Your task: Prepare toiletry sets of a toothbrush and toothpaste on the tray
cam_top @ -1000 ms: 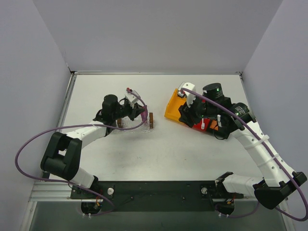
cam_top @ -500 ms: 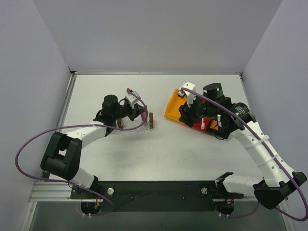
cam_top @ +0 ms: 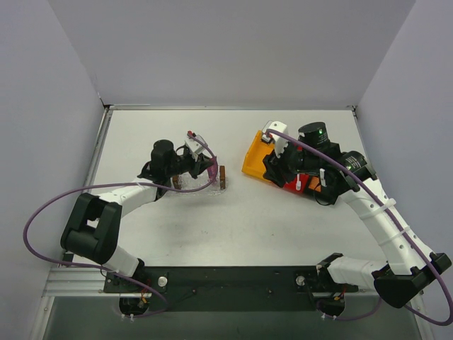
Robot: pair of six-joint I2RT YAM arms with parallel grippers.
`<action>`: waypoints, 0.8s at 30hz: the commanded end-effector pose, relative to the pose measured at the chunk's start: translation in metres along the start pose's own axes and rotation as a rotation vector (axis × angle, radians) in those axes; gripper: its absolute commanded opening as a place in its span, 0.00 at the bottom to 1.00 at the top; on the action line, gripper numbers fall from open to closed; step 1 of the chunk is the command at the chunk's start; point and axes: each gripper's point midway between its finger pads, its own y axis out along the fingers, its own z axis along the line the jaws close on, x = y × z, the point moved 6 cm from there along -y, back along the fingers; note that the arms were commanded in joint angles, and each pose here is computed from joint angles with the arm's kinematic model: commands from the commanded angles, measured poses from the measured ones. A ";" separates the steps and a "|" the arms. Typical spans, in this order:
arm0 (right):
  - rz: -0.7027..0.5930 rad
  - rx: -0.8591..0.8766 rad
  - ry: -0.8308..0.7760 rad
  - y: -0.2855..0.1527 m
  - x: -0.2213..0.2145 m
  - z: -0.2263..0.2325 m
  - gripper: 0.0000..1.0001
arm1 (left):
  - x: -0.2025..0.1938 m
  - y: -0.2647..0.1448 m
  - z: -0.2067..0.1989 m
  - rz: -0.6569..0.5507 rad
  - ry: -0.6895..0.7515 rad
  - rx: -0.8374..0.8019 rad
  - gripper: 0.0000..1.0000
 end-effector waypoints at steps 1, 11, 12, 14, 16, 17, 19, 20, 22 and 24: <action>-0.017 0.013 -0.002 0.002 0.002 0.000 0.43 | 0.010 0.003 -0.001 -0.030 0.041 -0.034 0.00; -0.022 0.012 -0.003 0.001 0.004 0.000 0.43 | 0.009 0.002 -0.002 -0.018 0.043 -0.036 0.00; -0.021 0.011 -0.002 0.001 0.003 0.000 0.43 | 0.009 0.002 -0.002 -0.016 0.043 -0.036 0.00; -0.025 0.008 -0.002 0.000 0.004 -0.001 0.43 | 0.011 0.001 -0.002 -0.015 0.043 -0.035 0.04; -0.022 0.004 0.001 0.000 0.004 -0.001 0.43 | 0.011 0.001 -0.002 -0.012 0.045 -0.037 0.11; -0.023 0.001 0.003 0.000 0.004 -0.001 0.43 | 0.011 0.001 -0.002 -0.008 0.045 -0.037 0.18; -0.019 -0.006 0.006 0.000 0.003 -0.002 0.43 | 0.013 0.000 -0.002 -0.011 0.050 -0.035 0.24; -0.016 -0.005 0.007 0.001 0.003 -0.002 0.43 | 0.012 -0.001 -0.003 -0.009 0.050 -0.039 0.29; -0.018 -0.007 0.009 0.000 0.003 -0.002 0.43 | 0.014 -0.001 -0.002 -0.009 0.054 -0.037 0.35; -0.017 -0.011 0.010 0.000 0.003 -0.002 0.43 | 0.014 -0.002 -0.003 -0.007 0.058 -0.036 0.41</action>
